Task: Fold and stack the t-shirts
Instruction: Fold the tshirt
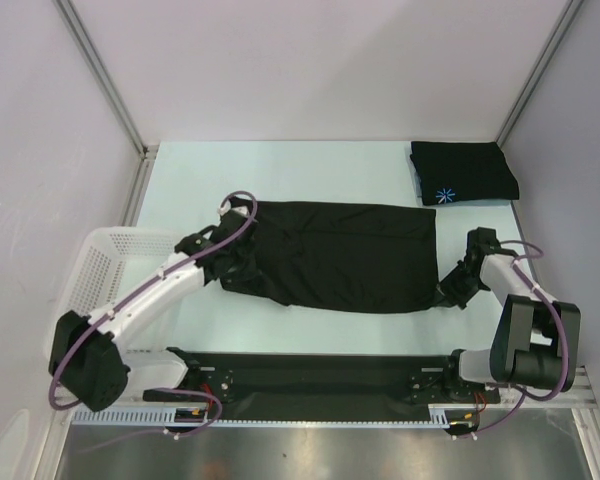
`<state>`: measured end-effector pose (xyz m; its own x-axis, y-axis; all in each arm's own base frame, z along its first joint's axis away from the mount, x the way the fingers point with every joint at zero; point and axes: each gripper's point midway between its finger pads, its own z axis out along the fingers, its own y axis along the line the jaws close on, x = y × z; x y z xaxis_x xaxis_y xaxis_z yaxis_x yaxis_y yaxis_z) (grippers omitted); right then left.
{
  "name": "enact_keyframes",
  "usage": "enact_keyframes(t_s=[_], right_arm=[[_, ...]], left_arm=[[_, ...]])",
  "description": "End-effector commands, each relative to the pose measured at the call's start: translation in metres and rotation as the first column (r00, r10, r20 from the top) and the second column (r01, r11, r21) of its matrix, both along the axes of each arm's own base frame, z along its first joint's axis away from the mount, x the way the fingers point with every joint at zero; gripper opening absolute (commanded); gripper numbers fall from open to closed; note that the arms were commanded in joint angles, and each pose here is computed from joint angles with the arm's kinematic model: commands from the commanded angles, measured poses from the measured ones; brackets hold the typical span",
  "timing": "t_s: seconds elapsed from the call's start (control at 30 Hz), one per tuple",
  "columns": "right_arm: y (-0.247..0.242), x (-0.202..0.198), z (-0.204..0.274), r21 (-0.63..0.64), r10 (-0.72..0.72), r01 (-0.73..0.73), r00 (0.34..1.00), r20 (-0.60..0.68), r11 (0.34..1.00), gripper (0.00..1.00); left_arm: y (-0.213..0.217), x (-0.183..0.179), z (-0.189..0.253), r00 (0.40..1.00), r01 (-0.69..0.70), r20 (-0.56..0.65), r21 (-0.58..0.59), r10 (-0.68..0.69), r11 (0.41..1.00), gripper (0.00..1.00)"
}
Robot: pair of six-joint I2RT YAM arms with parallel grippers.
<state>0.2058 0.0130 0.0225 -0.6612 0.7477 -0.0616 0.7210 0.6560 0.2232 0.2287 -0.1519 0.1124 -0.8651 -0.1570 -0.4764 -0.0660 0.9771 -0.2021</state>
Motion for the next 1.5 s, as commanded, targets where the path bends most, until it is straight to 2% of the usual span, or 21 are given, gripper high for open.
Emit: enact_keyframes(t_s=[0.0, 0.33, 0.73, 1.1, 1.47], right_arm=[[-0.004, 0.023, 0.014, -0.016, 0.053, -0.052, 0.997, 0.050, 0.999, 0.00], [-0.002, 0.070, 0.031, 0.027, 0.115, -0.119, 0.987, 0.112, 0.993, 0.00], [-0.008, 0.127, 0.037, 0.053, 0.156, -0.165, 0.977, 0.144, 0.985, 0.00], [-0.016, 0.155, 0.038, 0.049, 0.146, -0.156, 0.977, 0.157, 0.987, 0.00], [-0.013, 0.176, 0.024, 0.081, 0.146, -0.161, 0.976, 0.163, 0.984, 0.00]], left_arm=[[-0.012, 0.039, 0.025, 0.993, 0.070, 0.091, -0.011, -0.068, 0.997, 0.00], [-0.021, 0.116, 0.049, 0.988, 0.078, 0.136, -0.004, -0.077, 0.997, 0.00], [-0.017, 0.178, 0.059, 0.986, 0.048, 0.158, -0.025, -0.043, 0.999, 0.00], [-0.013, 0.206, 0.053, 0.989, 0.036, 0.144, -0.045, -0.029, 0.998, 0.00], [0.003, 0.207, 0.034, 0.996, -0.004, 0.085, -0.022, 0.006, 1.000, 0.00]])
